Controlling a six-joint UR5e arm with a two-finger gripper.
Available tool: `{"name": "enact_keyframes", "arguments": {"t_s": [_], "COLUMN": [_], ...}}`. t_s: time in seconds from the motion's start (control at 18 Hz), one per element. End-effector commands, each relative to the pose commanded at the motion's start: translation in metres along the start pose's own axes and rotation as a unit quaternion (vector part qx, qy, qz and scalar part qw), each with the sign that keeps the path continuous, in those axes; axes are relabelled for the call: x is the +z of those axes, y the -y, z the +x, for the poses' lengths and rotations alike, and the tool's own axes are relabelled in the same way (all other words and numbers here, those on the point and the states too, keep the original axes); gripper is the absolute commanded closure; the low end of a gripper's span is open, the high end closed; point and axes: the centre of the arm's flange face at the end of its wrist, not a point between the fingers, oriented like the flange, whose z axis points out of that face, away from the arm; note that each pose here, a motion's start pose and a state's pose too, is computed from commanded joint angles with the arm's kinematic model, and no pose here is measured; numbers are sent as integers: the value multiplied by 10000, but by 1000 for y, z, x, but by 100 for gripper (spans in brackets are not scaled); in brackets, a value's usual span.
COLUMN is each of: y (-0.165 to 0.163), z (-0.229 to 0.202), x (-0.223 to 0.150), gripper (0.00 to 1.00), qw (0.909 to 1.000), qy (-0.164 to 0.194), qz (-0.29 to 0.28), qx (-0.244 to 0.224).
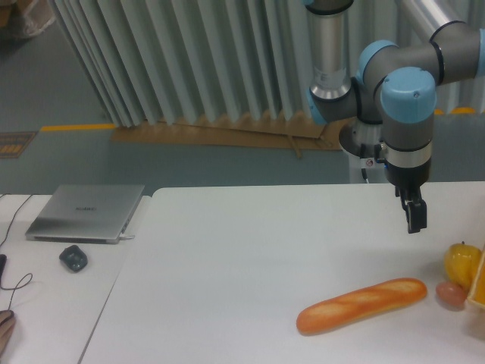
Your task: Place the bread in the basket
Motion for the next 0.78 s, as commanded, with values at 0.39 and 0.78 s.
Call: {"name": "enact_keyframes", "arguments": {"t_s": [0.39,0.78], "y": [-1,-2], "z": [0,-1], "x": [0,0], "gripper": [0,0], "qw": [10000,10000], "qy": [10,9], "qz": [23,23], "qx": [-9,-24]}}
